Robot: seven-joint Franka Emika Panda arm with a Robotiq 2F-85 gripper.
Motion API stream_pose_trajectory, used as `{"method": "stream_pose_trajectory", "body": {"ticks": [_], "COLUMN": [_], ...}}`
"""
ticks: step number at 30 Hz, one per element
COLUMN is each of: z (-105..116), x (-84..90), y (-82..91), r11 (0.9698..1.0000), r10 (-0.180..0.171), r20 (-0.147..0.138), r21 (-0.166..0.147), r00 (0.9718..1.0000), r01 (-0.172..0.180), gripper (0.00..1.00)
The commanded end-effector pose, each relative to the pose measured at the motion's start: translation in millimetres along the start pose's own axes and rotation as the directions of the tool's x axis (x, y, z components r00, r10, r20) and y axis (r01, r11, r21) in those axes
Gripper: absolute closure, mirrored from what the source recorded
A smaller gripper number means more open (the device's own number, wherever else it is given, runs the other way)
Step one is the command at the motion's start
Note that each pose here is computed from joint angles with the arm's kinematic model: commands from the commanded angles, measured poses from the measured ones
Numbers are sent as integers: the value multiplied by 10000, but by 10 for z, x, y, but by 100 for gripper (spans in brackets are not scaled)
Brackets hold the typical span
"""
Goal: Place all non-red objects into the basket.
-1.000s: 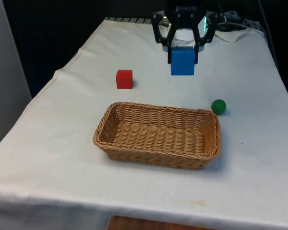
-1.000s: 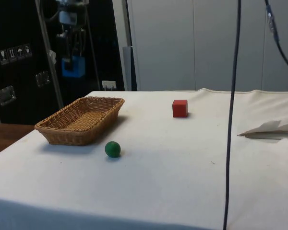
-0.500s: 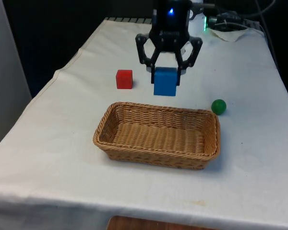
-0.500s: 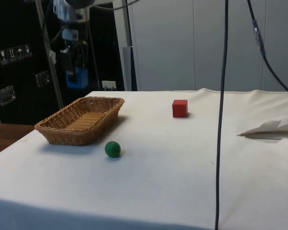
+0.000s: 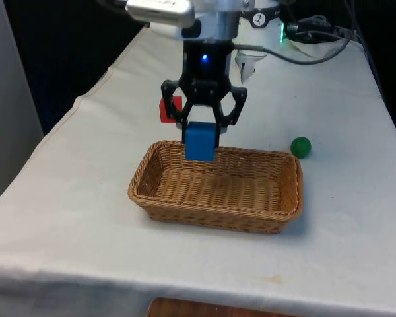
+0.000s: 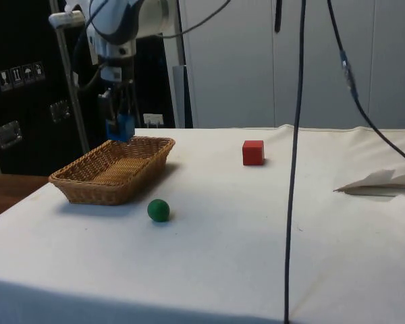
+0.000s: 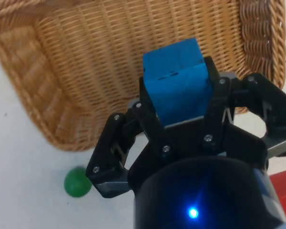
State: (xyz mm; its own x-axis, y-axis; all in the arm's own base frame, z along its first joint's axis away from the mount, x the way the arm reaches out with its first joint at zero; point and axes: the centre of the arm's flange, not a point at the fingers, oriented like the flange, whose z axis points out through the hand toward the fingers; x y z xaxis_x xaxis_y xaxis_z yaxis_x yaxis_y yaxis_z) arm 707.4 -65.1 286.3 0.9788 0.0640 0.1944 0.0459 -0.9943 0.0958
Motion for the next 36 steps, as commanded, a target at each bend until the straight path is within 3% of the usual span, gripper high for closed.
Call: {"method": "stream_pose_trajectory", "body": {"ticks": [1,9,10,12,17,18,21,29,31,33,36], "z": [64,368,318,470,622,596,718,788,794,798,798], "x": [6,-1,-9,4,23,15,38,44,41,37,37], "y": [39,207,178,250,261,258,253,255,254,255,255], "r11": [10000,9999,9999,9998,9995,9996,9994,9991,9991,9991,9991], "r10": [15,155,135,203,300,280,356,412,418,411,411], "r20": [-15,138,130,199,298,240,378,444,452,461,461], "r21": [55,-41,-92,-71,-10,-114,25,53,57,57,57], "r00": [10000,9998,9998,9996,9991,9993,9986,9982,9981,9981,9981], "r01": [-15,-155,-134,-202,-300,-277,-357,-415,-421,-414,-414], "gripper": [98,98,98,98,98,98,98,97,83,50,21]}}
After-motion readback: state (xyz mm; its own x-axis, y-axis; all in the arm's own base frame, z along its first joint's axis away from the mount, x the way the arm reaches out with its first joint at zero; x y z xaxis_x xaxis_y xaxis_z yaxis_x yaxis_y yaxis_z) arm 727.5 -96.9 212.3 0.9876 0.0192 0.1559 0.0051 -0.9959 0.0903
